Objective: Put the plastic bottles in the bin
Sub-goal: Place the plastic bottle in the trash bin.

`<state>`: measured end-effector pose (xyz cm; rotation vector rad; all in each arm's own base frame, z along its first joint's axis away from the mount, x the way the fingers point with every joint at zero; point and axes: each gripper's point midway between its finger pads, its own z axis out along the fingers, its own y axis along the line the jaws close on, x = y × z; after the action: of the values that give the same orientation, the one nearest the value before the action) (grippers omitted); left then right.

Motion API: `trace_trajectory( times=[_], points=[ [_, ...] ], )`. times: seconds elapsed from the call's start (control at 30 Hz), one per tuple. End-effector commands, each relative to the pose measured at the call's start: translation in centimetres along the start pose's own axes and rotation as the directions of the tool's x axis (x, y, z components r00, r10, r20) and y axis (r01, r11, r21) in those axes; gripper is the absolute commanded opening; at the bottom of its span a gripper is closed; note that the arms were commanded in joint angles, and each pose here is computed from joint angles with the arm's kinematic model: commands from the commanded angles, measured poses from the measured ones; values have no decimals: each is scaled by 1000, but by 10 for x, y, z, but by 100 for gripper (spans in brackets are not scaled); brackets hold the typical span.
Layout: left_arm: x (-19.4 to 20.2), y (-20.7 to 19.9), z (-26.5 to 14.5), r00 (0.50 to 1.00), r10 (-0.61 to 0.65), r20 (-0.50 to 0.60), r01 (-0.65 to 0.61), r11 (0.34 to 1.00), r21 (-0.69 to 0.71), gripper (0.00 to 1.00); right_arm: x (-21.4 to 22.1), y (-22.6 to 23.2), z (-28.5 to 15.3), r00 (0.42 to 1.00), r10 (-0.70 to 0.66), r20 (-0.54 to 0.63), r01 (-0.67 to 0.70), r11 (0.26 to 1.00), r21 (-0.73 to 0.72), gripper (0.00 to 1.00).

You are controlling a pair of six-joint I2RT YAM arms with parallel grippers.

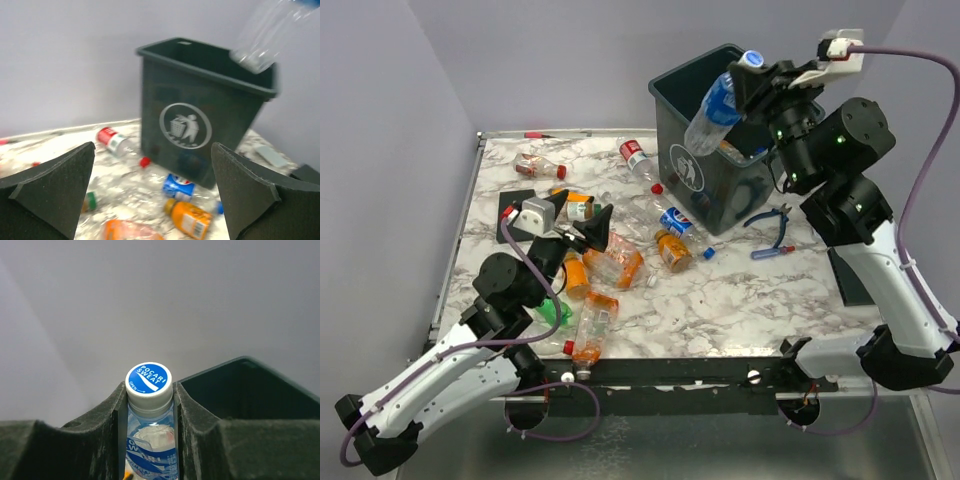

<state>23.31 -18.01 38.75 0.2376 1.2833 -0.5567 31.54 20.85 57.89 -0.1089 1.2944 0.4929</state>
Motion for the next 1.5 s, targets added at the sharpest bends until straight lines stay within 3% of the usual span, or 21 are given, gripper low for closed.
trace_trajectory(
  times=[0.0,0.17,0.33,0.5,0.63,0.67,0.73,0.77,0.83,0.93,1.03,1.07,1.23,1.33,1.47],
  points=[
    [33,60,-17,996,81,-39,-89,951,-298,99,-35,-94,20,974,-63,217,-29,918,397,1],
    [61,66,-26,999,46,-25,-52,948,-315,99,-15,-156,67,971,-68,228,-57,864,500,0],
    [64,59,-29,1000,-13,-13,9,960,-281,99,29,-202,116,969,-95,229,-33,866,500,1],
    [66,64,-33,1000,-3,-23,-4,953,-304,99,76,-211,161,979,-111,172,22,893,450,1],
    [68,65,-33,999,6,-34,-16,951,-308,99,117,-206,187,995,-86,52,59,923,381,1],
    [69,65,-32,999,6,-35,-17,952,-306,99,125,-203,190,997,-77,27,62,931,360,12],
    [70,64,-31,999,9,-41,-21,953,-302,99,135,-198,193,998,-58,-4,56,943,329,54],
    [70,63,-31,999,12,-45,-25,954,-299,99,137,-197,192,999,-49,-16,51,944,327,70],
    [71,64,-30,999,16,-50,-30,953,-300,99,134,-196,189,1000,-19,-21,25,942,335,83],
    [71,64,-31,999,16,-49,-30,953,-303,99,123,-189,181,1000,1,-24,7,946,324,90],
    [72,64,-31,998,17,-53,-32,953,-301,99,99,-176,170,1000,30,8,-31,956,292,94],
    [74,64,-30,998,17,-58,-34,952,-303,99,58,-148,154,994,90,63,-101,973,208,94],
    [80,68,-30,996,31,-86,-58,943,-328,99,15,-62,109,981,190,35,-188,982,-33,92],
    [86,73,-30,992,44,-117,-83,932,-353,99,21,8,64,981,180,-71,-191,955,-226,91],
    [98,78,-29,984,55,-171,-118,917,-381,99,61,64,-4,959,132,-252,-219,908,-357,90]
  ],
)
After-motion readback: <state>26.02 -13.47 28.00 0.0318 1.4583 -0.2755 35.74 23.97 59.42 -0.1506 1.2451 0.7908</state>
